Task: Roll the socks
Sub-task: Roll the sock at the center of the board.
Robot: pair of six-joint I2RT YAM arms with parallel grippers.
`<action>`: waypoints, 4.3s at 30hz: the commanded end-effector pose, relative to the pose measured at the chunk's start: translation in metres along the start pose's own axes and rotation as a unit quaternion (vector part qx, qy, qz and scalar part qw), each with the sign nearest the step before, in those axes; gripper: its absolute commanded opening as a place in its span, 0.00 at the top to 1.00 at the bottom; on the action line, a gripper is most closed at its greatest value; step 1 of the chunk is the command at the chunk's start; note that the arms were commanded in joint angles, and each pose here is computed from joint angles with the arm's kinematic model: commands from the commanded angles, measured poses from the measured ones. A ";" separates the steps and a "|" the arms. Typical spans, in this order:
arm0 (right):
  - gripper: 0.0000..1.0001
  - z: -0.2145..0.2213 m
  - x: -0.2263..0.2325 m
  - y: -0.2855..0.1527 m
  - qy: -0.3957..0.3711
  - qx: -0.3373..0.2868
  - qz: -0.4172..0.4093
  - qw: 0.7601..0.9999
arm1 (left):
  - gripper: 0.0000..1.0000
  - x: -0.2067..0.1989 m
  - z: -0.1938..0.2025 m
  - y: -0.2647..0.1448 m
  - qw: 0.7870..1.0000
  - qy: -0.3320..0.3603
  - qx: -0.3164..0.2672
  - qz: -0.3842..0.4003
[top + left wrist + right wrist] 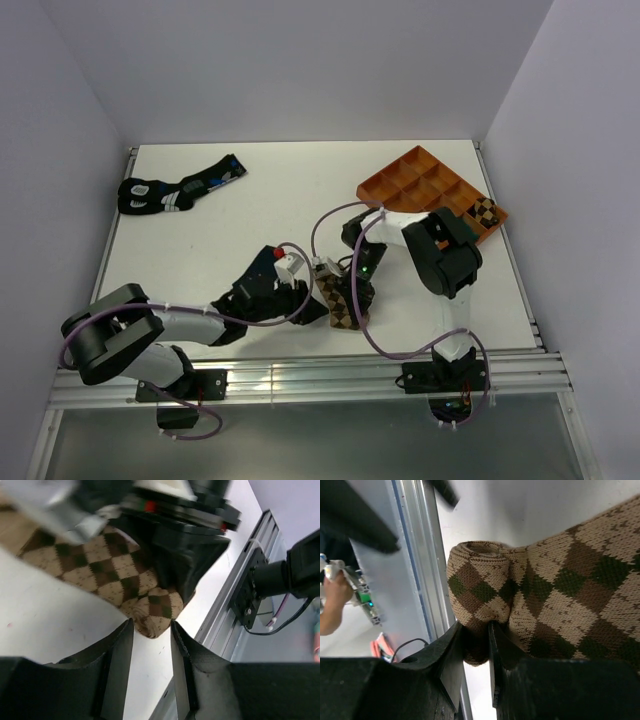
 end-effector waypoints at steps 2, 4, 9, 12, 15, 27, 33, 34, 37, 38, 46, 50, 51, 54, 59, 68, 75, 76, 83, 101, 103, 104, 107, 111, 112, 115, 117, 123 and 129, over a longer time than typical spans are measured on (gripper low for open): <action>0.81 0.003 -0.018 -0.001 -0.002 0.029 0.021 0.999 | 0.58 -0.025 -0.023 0.016 0.995 0.089 -0.021 0.043; 0.81 0.002 -0.018 -0.002 0.003 0.030 0.017 0.999 | 0.57 -0.027 -0.025 0.026 0.994 0.104 -0.012 0.044; 0.81 0.003 -0.020 -0.002 0.011 0.035 0.019 0.999 | 0.55 -0.023 -0.018 0.042 0.990 0.141 0.009 0.029; 0.81 0.002 -0.021 -0.003 0.012 0.035 0.022 0.999 | 0.55 -0.022 -0.012 0.050 0.988 0.149 0.025 0.034; 0.81 0.000 -0.022 -0.004 0.013 0.034 0.023 0.999 | 0.55 -0.025 -0.003 0.053 0.987 0.149 0.036 0.045; 0.81 -0.003 -0.023 -0.005 0.023 0.030 0.022 0.999 | 0.54 -0.026 0.023 0.057 0.986 0.145 0.064 0.057; 0.80 -0.006 -0.026 -0.005 0.032 0.021 0.027 0.999 | 0.54 -0.030 0.034 0.055 0.984 0.139 0.079 0.076; 0.80 -0.007 -0.027 -0.005 0.032 0.019 0.029 0.999 | 0.54 -0.031 0.037 0.054 0.984 0.137 0.084 0.081; 0.80 -0.008 -0.029 -0.007 0.039 0.014 0.036 0.998 | 0.53 -0.032 0.044 0.051 0.983 0.131 0.090 0.090; 0.79 -0.009 -0.029 -0.007 0.038 0.013 0.036 0.999 | 0.53 -0.033 0.045 0.050 0.983 0.131 0.092 0.094; 0.79 -0.012 -0.033 -0.007 0.046 0.010 0.044 0.998 | 0.53 -0.032 0.056 0.046 0.980 0.127 0.113 0.106; 0.79 -0.013 -0.034 -0.007 0.051 0.006 0.049 0.997 | 0.55 -0.031 0.063 0.047 0.978 0.122 0.128 0.110; 0.78 -0.014 -0.035 -0.008 0.053 0.005 0.049 0.997 | 0.56 -0.030 0.063 0.048 0.978 0.122 0.129 0.106; 0.78 -0.016 -0.034 -0.008 0.055 0.000 0.049 0.997 | 0.64 -0.026 0.067 0.051 0.978 0.120 0.138 0.099; 0.76 -0.019 -0.032 -0.009 0.057 -0.009 0.048 0.997 | 0.93 -0.022 0.073 0.054 0.977 0.117 0.150 0.093; 0.58 -0.037 -0.019 -0.048 0.039 -0.068 0.072 0.994 | 1.00 -0.017 0.080 0.051 0.978 0.111 0.153 0.089; 0.52 -0.066 -0.055 -0.094 0.080 -0.156 0.133 0.975 | 1.00 -0.019 0.083 0.044 0.979 0.106 0.146 0.100; 0.52 -0.069 -0.060 -0.097 0.098 -0.162 0.149 0.971 | 1.00 -0.019 0.084 0.044 0.979 0.106 0.145 0.099; 0.49 -0.091 -0.087 -0.103 0.107 -0.181 0.183 0.960 | 1.00 -0.020 0.086 0.044 0.978 0.103 0.150 0.103; 0.41 -0.095 -0.070 -0.074 0.076 -0.154 0.137 0.976 | 1.00 -0.020 0.089 0.049 0.976 0.100 0.160 0.110; 0.41 -0.096 -0.068 -0.073 0.073 -0.153 0.131 0.977 | 1.00 -0.021 0.089 0.049 0.976 0.100 0.159 0.110; 0.41 -0.095 -0.068 -0.073 0.073 -0.153 0.129 0.977 | 1.00 -0.021 0.089 0.049 0.976 0.100 0.160 0.110; 0.41 -0.096 -0.060 -0.072 0.070 -0.156 0.110 0.979 | 1.00 -0.020 0.090 0.048 0.976 0.099 0.162 0.108; 0.40 -0.094 -0.047 -0.069 0.060 -0.152 0.078 0.984 | 1.00 -0.019 0.091 0.048 0.975 0.099 0.164 0.108; 0.40 -0.093 -0.045 -0.067 0.061 -0.150 0.072 0.984 | 1.00 -0.019 0.091 0.048 0.975 0.099 0.164 0.108; 0.40 -0.087 -0.050 -0.066 0.069 -0.141 0.089 0.984 | 1.00 -0.019 0.090 0.048 0.976 0.099 0.164 0.107; 0.40 -0.085 -0.057 -0.063 0.070 -0.139 0.120 0.980 | 1.00 -0.019 0.090 0.049 0.976 0.100 0.164 0.106; 0.40 -0.086 -0.069 -0.061 0.072 -0.140 0.172 0.973 | 1.00 -0.018 0.091 0.050 0.976 0.099 0.166 0.105; 0.76 -0.088 -0.073 -0.062 0.075 -0.141 0.197 0.967 | 1.00 -0.019 0.090 0.048 0.977 0.092 0.164 0.102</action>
Point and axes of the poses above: each gripper's point midway between its finger pads, its own y axis out along the fingers, its own x axis along the line the jaws close on, z = x × y, the point moved 2 cm from there along -y, back along the fingers, and after that the axes turned 10 degrees about y, right-handed, at the moved point
